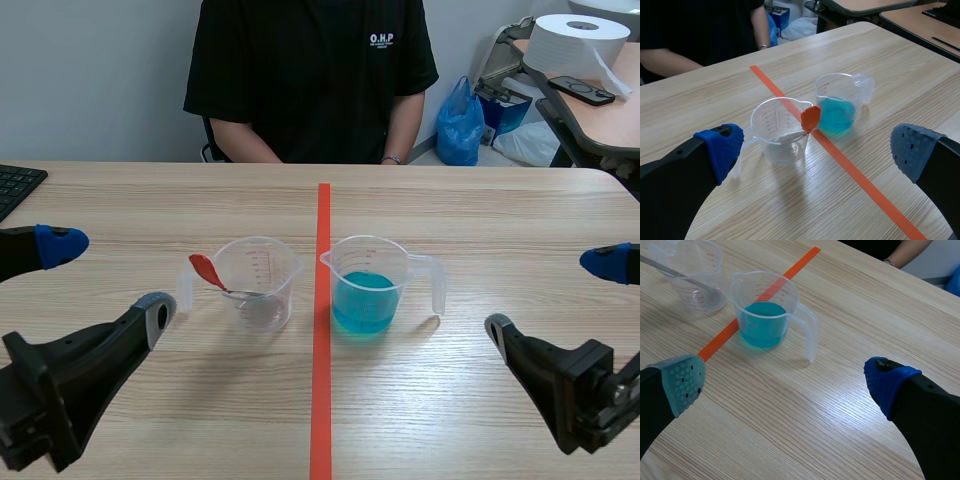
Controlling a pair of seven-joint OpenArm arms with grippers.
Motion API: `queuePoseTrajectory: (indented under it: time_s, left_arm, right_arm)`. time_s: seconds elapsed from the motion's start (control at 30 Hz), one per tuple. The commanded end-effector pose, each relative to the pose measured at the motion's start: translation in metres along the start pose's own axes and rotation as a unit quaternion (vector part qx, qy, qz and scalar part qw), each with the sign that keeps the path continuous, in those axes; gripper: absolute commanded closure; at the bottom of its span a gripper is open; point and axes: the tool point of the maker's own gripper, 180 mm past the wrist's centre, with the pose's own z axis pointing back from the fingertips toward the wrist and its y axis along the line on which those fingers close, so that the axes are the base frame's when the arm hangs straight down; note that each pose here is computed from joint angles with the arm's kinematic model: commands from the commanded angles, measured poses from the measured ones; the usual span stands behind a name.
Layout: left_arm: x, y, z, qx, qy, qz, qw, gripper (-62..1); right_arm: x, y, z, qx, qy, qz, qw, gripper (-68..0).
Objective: Do the redox reaction experiment.
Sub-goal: 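Lift the metal plate out of the left beaker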
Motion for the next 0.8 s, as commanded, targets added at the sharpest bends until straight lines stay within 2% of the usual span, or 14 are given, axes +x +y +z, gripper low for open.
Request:
queuePoseTrajectory:
  time_s: [0.0,0.57,0.77]
  left_arm:
    - [0.003,0.001,0.001,0.001,-0.006,-0.002,1.0000,-62.3]
    - [0.003,0.001,0.001,-0.003,-0.003,-0.006,1.0000,-62.3]
    - [0.003,0.001,0.001,-0.003,-0.003,-0.006,1.0000,-62.3]
  right_arm:
    - [0.008,0.000,0.000,0.000,-0.014,0.001,0.9999,-67.9]
    - [0.014,0.001,-0.003,0.008,-0.024,0.006,0.9997,-67.9]
    - [0.025,0.011,-0.012,0.035,-0.042,0.016,0.9984,-67.9]
